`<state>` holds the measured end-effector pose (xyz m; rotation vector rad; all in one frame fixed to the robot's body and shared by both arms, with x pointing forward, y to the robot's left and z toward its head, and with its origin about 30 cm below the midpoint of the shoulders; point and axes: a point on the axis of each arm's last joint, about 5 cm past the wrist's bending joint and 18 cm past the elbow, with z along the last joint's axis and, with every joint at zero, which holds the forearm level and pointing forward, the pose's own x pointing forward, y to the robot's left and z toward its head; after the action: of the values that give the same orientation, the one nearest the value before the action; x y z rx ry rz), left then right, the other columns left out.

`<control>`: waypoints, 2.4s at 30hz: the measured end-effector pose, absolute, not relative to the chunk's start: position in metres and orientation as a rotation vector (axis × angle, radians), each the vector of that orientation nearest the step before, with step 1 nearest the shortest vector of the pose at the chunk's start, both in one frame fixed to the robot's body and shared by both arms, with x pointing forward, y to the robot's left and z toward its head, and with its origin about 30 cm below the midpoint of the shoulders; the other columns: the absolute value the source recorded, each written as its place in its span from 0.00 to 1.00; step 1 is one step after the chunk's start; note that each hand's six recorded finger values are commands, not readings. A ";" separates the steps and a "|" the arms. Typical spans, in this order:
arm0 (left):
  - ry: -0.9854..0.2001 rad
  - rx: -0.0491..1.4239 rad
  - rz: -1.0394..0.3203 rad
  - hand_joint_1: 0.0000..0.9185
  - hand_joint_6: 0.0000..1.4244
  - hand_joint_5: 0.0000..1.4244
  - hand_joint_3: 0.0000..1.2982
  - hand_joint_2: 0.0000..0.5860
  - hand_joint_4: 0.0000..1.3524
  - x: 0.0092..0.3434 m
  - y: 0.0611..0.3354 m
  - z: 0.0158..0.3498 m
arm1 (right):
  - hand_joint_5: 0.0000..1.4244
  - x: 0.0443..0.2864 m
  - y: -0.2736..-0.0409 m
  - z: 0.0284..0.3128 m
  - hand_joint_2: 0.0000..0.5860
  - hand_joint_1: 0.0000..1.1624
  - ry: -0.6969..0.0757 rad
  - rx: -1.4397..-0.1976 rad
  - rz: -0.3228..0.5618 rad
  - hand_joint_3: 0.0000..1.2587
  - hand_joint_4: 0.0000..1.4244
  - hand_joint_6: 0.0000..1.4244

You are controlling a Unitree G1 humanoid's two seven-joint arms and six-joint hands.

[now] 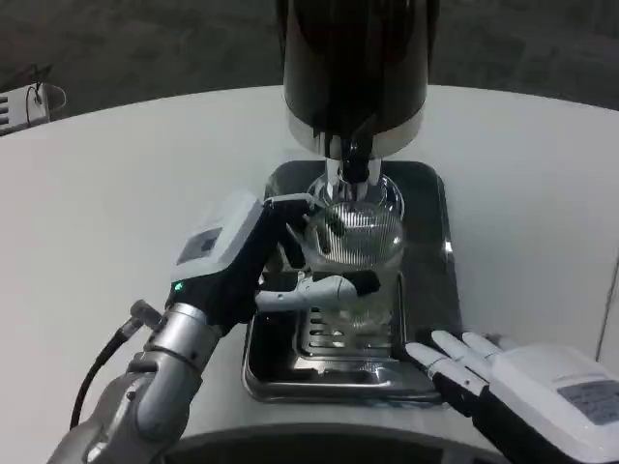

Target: Grasp the cup under the faucet to collect the drink, then remove the cup.

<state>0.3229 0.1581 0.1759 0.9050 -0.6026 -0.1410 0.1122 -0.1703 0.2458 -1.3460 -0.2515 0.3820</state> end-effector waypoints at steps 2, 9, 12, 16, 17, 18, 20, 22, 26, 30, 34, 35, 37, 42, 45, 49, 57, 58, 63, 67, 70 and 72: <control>-0.609 0.905 -0.150 0.16 0.55 0.42 0.52 0.02 0.30 0.323 0.160 0.177 | 0.00 0.112 -0.170 0.246 0.75 0.46 -0.250 -1.345 0.383 0.06 0.00 0.00; -0.614 0.904 -0.155 0.11 0.45 0.35 0.37 0.01 0.20 0.322 0.166 0.179 | 0.00 0.113 -0.170 0.245 0.75 0.46 -0.252 -1.334 0.390 0.06 0.00 0.00; -0.617 0.900 -0.148 0.11 0.41 0.33 0.34 0.01 0.17 0.322 0.168 0.181 | 0.00 0.113 -0.169 0.246 0.75 0.46 -0.253 -1.329 0.392 0.07 0.00 0.00; -0.623 0.904 -0.155 0.11 0.38 0.32 0.33 0.00 0.17 0.322 0.170 0.184 | 0.00 0.114 -0.169 0.246 0.75 0.46 -0.255 -1.317 0.401 0.07 0.00 0.00; -0.624 0.905 -0.157 0.11 0.37 0.31 0.33 0.01 0.16 0.322 0.170 0.184 | 0.00 0.114 -0.169 0.246 0.75 0.46 -0.256 -1.313 0.403 0.07 0.00 0.00; -0.625 0.904 -0.158 0.11 0.37 0.31 0.33 0.01 0.16 0.322 0.170 0.184 | 0.00 0.115 -0.169 0.247 0.75 0.46 -0.256 -1.312 0.404 0.07 0.00 0.00; -0.628 0.899 -0.157 0.11 0.37 0.31 0.33 0.02 0.16 0.321 0.170 0.185 | 0.00 0.115 -0.169 0.247 0.75 0.45 -0.254 -1.313 0.404 0.07 0.00 0.00; -0.632 0.890 -0.155 0.10 0.37 0.30 0.33 0.02 0.16 0.320 0.172 0.185 | 0.00 0.115 -0.169 0.247 0.75 0.45 -0.253 -1.311 0.405 0.07 0.00 0.00; -0.651 0.858 -0.147 0.09 0.35 0.29 0.32 0.01 0.16 0.311 0.180 0.185 | 0.00 0.116 -0.169 0.247 0.75 0.45 -0.247 -1.305 0.404 0.07 0.00 0.00; -0.666 0.830 -0.132 0.07 0.35 0.27 0.29 0.01 0.16 0.297 0.193 0.184 | 0.00 0.116 -0.169 0.247 0.75 0.45 -0.243 -1.301 0.405 0.07 0.00 0.00; -0.683 0.768 -0.104 0.03 0.32 0.25 0.26 0.03 0.16 0.277 0.210 0.187 | 0.00 0.117 -0.169 0.247 0.75 0.45 -0.242 -1.296 0.410 0.07 0.00 0.00; -0.687 0.763 -0.103 0.03 0.30 0.24 0.26 0.03 0.16 0.274 0.212 0.189 | 0.00 0.117 -0.168 0.246 0.75 0.45 -0.243 -1.295 0.412 0.07 0.00 0.00; -0.704 0.719 -0.111 0.01 0.26 0.22 0.24 0.05 0.16 0.267 0.218 0.195 | 0.00 0.117 -0.168 0.246 0.75 0.45 -0.245 -1.294 0.415 0.07 0.00 0.00; -0.775 0.636 -0.160 0.00 0.24 0.20 0.20 0.07 0.15 0.258 0.220 0.215 | 0.00 0.118 -0.166 0.247 0.75 0.45 -0.257 -1.294 0.420 0.07 0.00 0.00; -0.777 0.588 -0.238 0.00 0.24 0.20 0.18 0.08 0.13 0.256 0.217 0.226 | 0.00 0.119 -0.165 0.247 0.75 0.45 -0.263 -1.291 0.428 0.07 0.00 0.00; -0.784 0.548 -0.315 0.00 0.23 0.20 0.17 0.08 0.12 0.257 0.213 0.241 | 0.00 0.119 -0.164 0.247 0.75 0.45 -0.264 -1.290 0.433 0.07 0.00 0.00; -0.793 0.529 -0.412 0.00 0.23 0.20 0.16 0.08 0.12 0.263 0.202 0.259 | 0.00 0.117 -0.164 0.246 0.75 0.45 -0.254 -1.286 0.435 0.07 0.00 0.00; -0.793 0.526 -0.419 0.00 0.23 0.20 0.16 0.08 0.12 0.264 0.201 0.260 | 0.00 0.117 -0.165 0.245 0.75 0.45 -0.250 -1.285 0.435 0.07 0.00 0.00; -0.787 0.519 -0.458 0.00 0.22 0.19 0.15 0.09 0.10 0.268 0.193 0.266 | 0.00 0.116 -0.167 0.245 0.75 0.45 -0.246 -1.286 0.428 0.07 0.00 0.00; -0.778 0.541 -0.490 0.00 0.21 0.18 0.14 0.09 0.09 0.275 0.187 0.273 | 0.00 0.114 -0.169 0.244 0.75 0.45 -0.242 -1.286 0.428 0.07 0.00 0.00; -0.767 0.547 -0.521 0.00 0.20 0.17 0.12 0.09 0.07 0.278 0.183 0.275 | 0.00 0.112 -0.171 0.243 0.75 0.45 -0.242 -1.280 0.423 0.07 0.00 0.00; -0.752 0.554 -0.540 0.00 0.19 0.16 0.12 0.09 0.07 0.282 0.180 0.276 | 0.00 0.112 -0.172 0.243 0.75 0.45 -0.242 -1.280 0.418 0.08 0.00 0.00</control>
<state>0.2820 0.1802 0.2764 0.5539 -0.7520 -0.5404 0.1119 -0.1718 0.2427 -1.2801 -0.2417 0.4175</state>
